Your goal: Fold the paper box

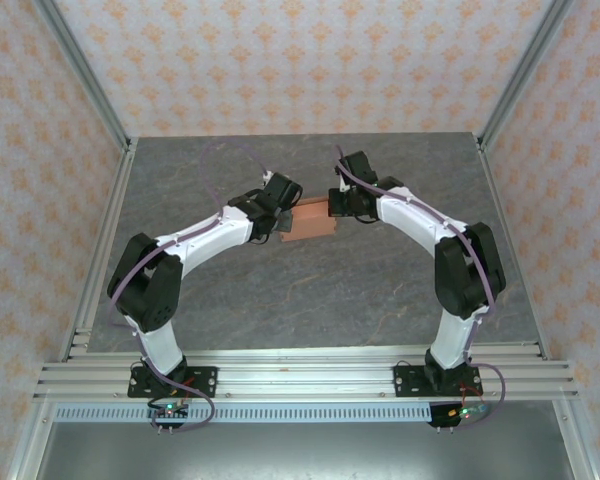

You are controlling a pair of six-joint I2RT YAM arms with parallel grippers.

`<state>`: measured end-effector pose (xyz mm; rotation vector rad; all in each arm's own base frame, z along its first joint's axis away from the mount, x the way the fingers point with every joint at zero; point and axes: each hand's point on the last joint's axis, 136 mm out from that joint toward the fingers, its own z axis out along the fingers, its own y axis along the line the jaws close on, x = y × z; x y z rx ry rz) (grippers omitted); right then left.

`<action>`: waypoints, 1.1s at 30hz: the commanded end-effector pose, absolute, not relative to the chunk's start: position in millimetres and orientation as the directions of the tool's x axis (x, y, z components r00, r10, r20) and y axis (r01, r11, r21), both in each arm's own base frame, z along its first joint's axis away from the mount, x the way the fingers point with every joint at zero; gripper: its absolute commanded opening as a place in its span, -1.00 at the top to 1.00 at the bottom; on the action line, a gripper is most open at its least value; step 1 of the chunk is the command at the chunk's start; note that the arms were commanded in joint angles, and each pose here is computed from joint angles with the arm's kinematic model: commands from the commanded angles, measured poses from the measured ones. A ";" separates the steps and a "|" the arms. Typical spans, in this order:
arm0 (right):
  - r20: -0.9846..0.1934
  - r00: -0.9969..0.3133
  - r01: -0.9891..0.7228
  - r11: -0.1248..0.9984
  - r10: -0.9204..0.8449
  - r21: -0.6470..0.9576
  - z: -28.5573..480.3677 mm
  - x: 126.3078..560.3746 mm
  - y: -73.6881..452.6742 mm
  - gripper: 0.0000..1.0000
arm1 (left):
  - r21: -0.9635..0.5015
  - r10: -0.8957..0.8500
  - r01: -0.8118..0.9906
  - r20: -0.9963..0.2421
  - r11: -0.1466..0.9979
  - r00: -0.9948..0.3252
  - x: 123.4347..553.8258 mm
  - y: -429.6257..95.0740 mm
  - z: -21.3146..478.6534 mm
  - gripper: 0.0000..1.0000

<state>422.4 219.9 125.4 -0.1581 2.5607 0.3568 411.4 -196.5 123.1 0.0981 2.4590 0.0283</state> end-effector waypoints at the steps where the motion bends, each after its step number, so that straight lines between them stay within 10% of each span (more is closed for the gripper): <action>1: -0.455 -0.890 -0.123 0.977 -0.031 0.174 105.2 412.8 211.3 1.00 | 0.028 0.082 0.081 -0.606 0.996 -0.791 399.9 -193.6 127.6 0.31; 21: -0.453 -0.892 -0.104 0.980 -0.017 0.170 108.6 415.1 213.6 1.00 | -0.036 0.045 0.090 -0.653 0.995 -0.756 393.9 -188.2 163.7 0.07; 33: -0.460 -0.888 -0.113 0.982 -0.031 0.152 110.6 416.3 214.3 1.00 | -0.394 -0.258 0.005 -0.610 0.919 -0.750 441.5 -180.5 194.2 -0.16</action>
